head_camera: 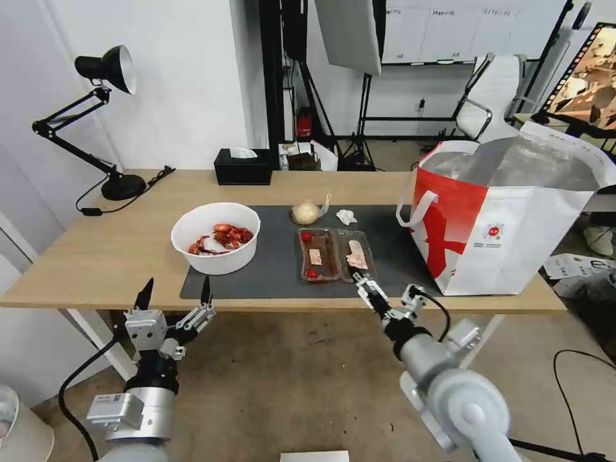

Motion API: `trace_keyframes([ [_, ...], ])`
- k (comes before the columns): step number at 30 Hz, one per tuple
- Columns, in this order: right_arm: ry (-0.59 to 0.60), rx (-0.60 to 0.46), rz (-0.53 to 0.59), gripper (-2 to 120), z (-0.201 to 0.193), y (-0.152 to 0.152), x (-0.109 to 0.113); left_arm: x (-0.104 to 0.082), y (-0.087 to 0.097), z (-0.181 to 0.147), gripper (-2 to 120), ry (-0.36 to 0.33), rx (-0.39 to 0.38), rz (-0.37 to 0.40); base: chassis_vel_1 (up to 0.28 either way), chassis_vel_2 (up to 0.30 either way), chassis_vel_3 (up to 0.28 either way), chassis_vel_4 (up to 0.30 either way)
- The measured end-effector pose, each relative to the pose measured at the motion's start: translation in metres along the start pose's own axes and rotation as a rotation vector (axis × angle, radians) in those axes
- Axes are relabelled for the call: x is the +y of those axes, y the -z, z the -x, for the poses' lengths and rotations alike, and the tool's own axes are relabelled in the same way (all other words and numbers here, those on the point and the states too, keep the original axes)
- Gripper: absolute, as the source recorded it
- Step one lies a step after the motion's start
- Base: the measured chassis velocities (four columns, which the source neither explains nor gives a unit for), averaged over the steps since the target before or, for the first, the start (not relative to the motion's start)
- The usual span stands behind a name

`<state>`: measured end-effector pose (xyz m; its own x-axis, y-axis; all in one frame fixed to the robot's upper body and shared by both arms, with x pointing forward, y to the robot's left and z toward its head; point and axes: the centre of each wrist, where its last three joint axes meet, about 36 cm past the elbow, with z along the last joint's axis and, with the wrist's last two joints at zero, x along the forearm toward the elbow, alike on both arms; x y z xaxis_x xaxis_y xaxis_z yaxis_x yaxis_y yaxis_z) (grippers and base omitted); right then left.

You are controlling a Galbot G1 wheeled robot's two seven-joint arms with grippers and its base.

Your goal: Pick up the trash from the table and place it into the takeout bag.

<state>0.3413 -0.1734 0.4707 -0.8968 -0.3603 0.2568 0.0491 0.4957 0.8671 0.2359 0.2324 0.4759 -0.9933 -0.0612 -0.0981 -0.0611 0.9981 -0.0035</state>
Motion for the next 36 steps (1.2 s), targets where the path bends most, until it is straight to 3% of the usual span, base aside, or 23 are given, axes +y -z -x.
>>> trace_keyframes([
  [12,-0.043,0.008,0.002,100,0.053,-0.001,0.004,0.003,-0.001,-0.006,100,0.013,0.074,0.013,0.000,0.000,0.000,0.000],
  [36,-0.096,0.017,0.068,100,0.082,-0.003,0.007,0.005,-0.009,-0.005,100,0.013,0.082,0.020,0.000,0.000,0.000,0.000],
])
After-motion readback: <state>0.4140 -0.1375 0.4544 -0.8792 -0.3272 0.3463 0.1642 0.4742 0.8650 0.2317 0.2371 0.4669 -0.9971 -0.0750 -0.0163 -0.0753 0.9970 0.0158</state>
